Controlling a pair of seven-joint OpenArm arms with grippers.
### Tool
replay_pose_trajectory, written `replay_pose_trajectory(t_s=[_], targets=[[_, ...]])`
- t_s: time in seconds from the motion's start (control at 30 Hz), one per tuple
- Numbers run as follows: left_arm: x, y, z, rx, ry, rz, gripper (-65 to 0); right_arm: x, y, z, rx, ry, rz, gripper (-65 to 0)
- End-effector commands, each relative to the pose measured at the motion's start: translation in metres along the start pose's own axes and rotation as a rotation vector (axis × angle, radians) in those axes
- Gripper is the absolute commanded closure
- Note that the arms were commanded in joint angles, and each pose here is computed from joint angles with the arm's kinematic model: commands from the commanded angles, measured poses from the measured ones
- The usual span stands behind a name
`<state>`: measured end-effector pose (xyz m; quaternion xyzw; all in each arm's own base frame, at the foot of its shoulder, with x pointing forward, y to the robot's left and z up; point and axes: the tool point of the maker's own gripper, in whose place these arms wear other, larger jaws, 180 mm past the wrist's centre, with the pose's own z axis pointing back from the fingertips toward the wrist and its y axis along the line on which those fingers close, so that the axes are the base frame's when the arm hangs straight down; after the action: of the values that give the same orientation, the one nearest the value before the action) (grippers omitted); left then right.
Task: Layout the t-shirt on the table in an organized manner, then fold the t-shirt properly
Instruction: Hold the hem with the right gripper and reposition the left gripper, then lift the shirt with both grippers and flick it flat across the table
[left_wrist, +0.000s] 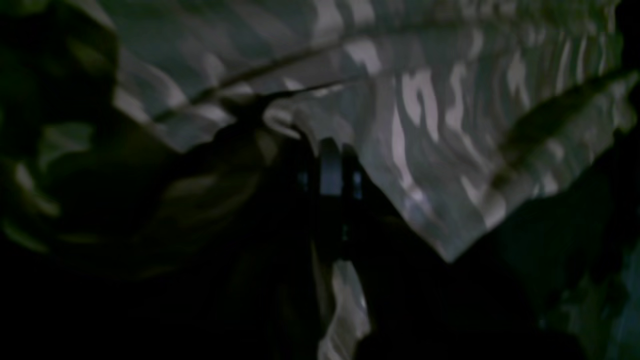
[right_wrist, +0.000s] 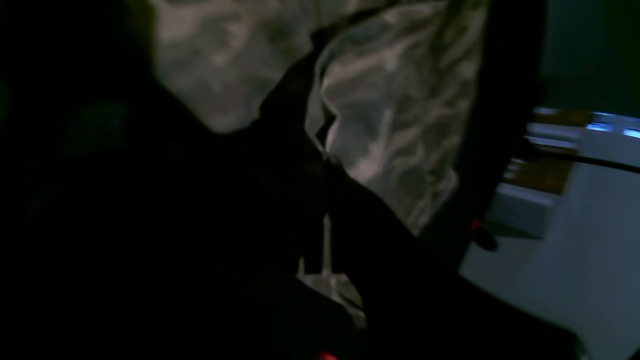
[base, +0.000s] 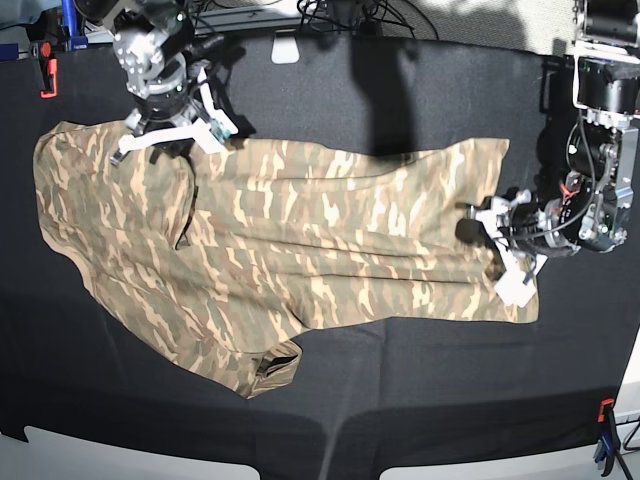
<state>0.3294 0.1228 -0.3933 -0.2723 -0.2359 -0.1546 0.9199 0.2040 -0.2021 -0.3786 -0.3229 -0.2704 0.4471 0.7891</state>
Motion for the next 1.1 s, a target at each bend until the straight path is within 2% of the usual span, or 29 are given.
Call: replay_pose_trajectory(t_s=[0.0, 0.13, 0.27, 0.37, 0.43, 0.53, 0.7, 0.9, 1.0, 1.07], targets=[[0.014, -0.004, 0.009, -0.024, -0.033, -0.018, 0.0, 0.002, -0.009, 0.006, -0.04, -0.019, 0.018, 0.0], [0.011, -0.031, 0.014, -0.134, -0.021, -0.08, 0.0, 0.0, 0.005, 0.029, -0.003, -0.034, 0.026, 0.0], [0.004, -0.062, 0.024, -0.159, -0.04, -0.179, 0.0, -0.008, 0.02, 0.053, 0.049, -0.017, 0.018, 0.0], [-0.009, -0.085, 0.035, -0.156, -0.041, -0.268, 0.0, -0.023, 0.026, 0.071, 0.051, 0.031, 0.063, 0.0], [-0.022, -0.092, 0.042, -0.124, -0.023, -0.327, 0.0, -0.037, 0.033, 0.083, 0.062, 0.077, 0.104, 0.0], [-0.043, -0.095, 0.054, -0.056, 0.014, -0.357, 0.0, -0.066, 0.043, 0.102, 0.079, 0.155, 0.173, 0.0], [-0.079, -0.1, 0.075, 0.041, 0.092, -0.415, 0.0, -0.113, 0.035, 0.135, 0.029, 0.264, 0.314, 0.0], [-0.118, -0.124, 0.095, 0.081, 0.15, -0.448, 0.0, -0.134, 0.046, 0.171, 0.082, 0.253, 0.456, 0.0], [-0.132, -0.138, 0.104, 0.083, 0.167, -0.467, 0.0, -0.131, 0.041, 0.172, 0.052, 0.242, 0.462, 0.0], [-0.147, -0.137, 0.106, 0.087, 0.207, -0.454, 0.0, -0.132, 0.045, 0.173, 0.068, 0.242, 0.457, 0.0]])
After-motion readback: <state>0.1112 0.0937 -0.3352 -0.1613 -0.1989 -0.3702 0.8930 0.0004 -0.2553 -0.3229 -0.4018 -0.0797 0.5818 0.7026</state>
